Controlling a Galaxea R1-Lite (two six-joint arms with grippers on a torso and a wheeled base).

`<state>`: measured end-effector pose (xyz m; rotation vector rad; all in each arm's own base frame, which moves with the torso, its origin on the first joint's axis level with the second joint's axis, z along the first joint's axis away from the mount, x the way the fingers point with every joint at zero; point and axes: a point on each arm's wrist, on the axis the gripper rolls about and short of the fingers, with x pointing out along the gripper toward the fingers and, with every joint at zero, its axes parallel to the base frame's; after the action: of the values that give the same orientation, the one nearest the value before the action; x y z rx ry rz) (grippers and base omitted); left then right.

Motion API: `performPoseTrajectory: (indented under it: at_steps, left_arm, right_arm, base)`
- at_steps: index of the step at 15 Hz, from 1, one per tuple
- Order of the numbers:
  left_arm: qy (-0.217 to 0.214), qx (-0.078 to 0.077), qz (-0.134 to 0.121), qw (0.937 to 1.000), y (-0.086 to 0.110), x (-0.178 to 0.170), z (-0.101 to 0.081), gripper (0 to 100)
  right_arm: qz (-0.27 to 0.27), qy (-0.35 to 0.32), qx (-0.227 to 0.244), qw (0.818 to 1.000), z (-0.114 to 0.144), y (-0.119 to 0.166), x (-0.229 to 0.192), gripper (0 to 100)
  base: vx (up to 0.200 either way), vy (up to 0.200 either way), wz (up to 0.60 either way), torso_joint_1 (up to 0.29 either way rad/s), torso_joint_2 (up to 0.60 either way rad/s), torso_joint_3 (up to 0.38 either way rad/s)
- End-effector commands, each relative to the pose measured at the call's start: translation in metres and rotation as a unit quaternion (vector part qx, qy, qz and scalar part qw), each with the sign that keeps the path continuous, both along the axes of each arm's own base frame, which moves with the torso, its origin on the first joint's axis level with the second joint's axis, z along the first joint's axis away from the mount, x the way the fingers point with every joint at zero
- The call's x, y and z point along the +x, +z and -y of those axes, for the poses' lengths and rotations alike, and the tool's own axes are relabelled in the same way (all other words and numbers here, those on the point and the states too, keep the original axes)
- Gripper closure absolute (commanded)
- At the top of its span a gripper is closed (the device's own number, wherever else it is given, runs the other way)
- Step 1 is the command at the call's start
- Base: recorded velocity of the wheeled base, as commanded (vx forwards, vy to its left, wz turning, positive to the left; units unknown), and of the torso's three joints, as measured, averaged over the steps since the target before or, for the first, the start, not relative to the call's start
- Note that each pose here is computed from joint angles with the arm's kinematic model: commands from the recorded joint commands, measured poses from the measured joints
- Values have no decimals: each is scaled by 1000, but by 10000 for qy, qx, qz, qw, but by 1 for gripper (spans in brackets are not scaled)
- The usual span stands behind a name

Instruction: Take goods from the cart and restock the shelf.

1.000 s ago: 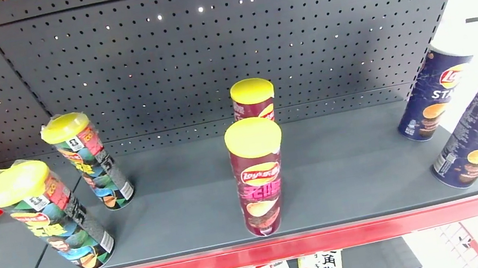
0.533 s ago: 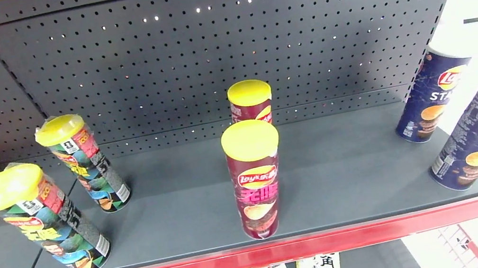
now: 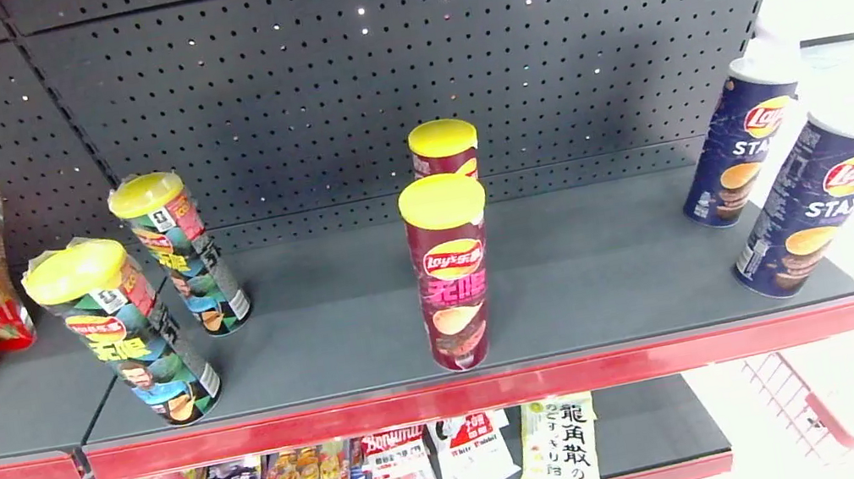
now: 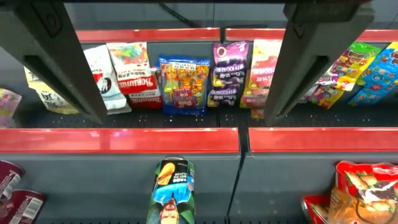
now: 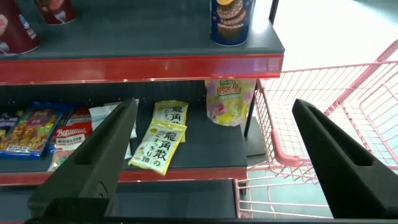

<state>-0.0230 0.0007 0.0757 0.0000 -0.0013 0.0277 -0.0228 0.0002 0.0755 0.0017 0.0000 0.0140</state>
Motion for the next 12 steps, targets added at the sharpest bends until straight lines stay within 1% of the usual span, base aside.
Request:
performPoseTrajectory:
  at_steps: [1, 3, 12]
  left_arm:
    - [0, 0, -6, 10000, 0, 0, 0, 0]
    - [7, 0, -6, 10000, 0, 0, 0, 0]
    - [0, 0, -6, 10000, 0, 0, 0, 0]
  right_arm:
    - [0, 6, -1, 10000, 0, 0, 0, 0]
    - [0, 6, -1, 10000, 0, 0, 0, 0]
    - [0, -17, -9, 10000, 0, 0, 0, 0]
  base:
    - [0, 200, 0, 17, 7, 7]
    - [0, 200, 0, 5, 7, 7]
    - [0, 0, 0, 0, 0, 0]
